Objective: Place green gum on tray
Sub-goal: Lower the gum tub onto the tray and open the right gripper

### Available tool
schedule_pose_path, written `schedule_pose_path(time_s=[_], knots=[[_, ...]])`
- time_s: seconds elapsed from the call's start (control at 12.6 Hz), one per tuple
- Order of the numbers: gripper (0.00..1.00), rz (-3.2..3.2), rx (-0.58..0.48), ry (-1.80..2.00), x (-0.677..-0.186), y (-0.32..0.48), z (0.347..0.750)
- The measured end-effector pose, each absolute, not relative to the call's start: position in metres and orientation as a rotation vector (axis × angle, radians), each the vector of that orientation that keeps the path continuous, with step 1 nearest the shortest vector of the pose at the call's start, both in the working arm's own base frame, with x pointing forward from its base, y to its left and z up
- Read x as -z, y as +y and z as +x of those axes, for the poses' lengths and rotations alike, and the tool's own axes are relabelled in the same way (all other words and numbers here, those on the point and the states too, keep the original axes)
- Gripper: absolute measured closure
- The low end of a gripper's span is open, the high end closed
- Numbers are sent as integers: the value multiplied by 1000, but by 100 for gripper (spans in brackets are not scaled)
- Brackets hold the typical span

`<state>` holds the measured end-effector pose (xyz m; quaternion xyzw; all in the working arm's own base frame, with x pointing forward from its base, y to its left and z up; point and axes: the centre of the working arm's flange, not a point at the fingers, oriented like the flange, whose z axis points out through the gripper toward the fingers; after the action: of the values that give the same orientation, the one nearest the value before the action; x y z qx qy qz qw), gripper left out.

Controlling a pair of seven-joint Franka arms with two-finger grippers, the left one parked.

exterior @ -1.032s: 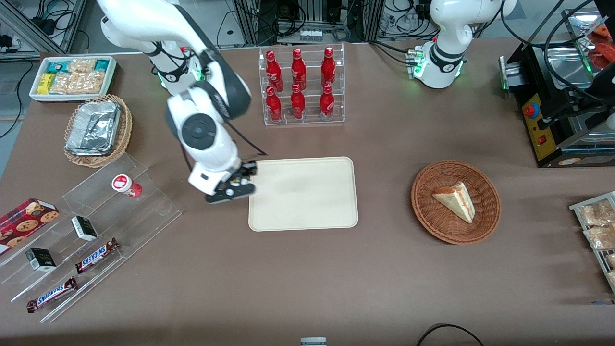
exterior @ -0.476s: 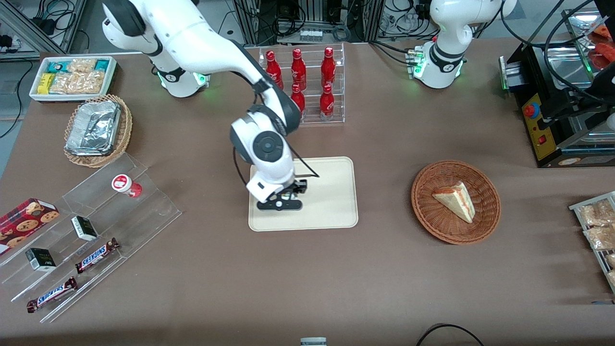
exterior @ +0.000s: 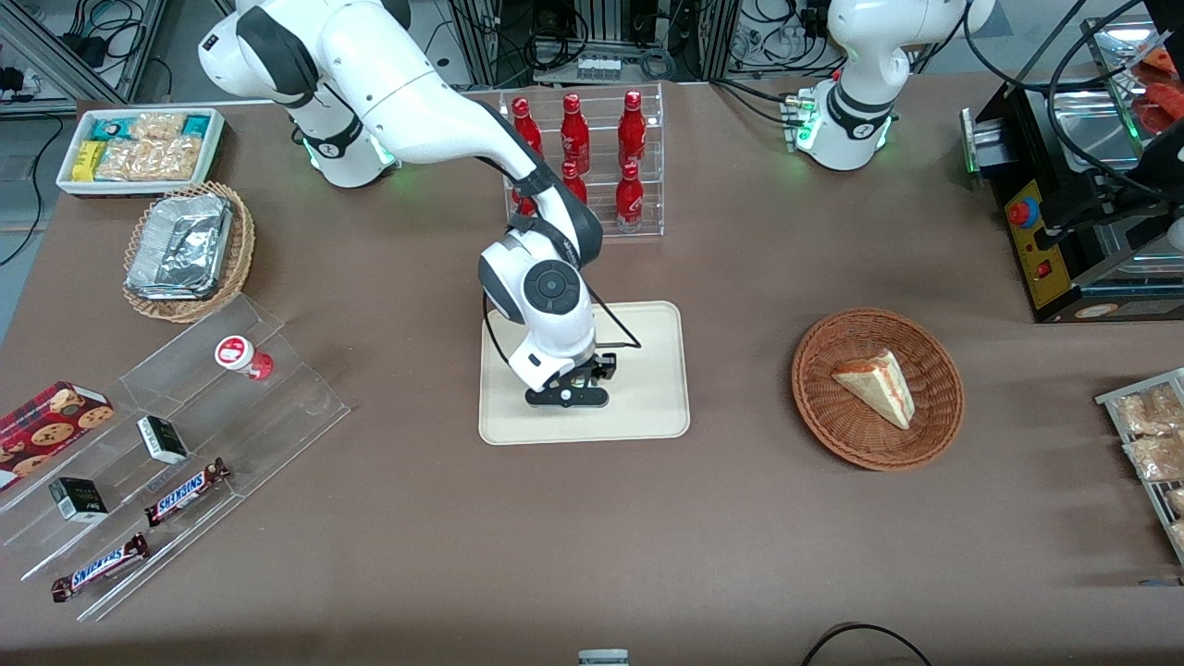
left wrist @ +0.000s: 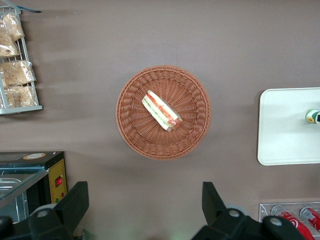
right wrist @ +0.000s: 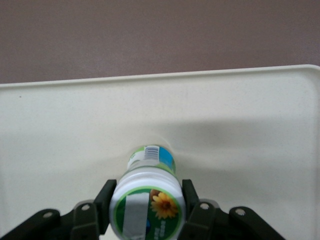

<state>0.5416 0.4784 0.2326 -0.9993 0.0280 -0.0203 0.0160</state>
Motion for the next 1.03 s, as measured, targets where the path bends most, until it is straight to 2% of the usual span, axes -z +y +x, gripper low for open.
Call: schedule_pose_path(time_s=[0.08, 0.4, 0.71, 1.03], knots=[[40, -3108, 64, 86, -232, 479, 541], [1, -3123, 45, 83, -219, 478, 539], [0, -3112, 64, 80, -227, 482, 543], [0, -3114, 54, 59, -256, 482, 545]])
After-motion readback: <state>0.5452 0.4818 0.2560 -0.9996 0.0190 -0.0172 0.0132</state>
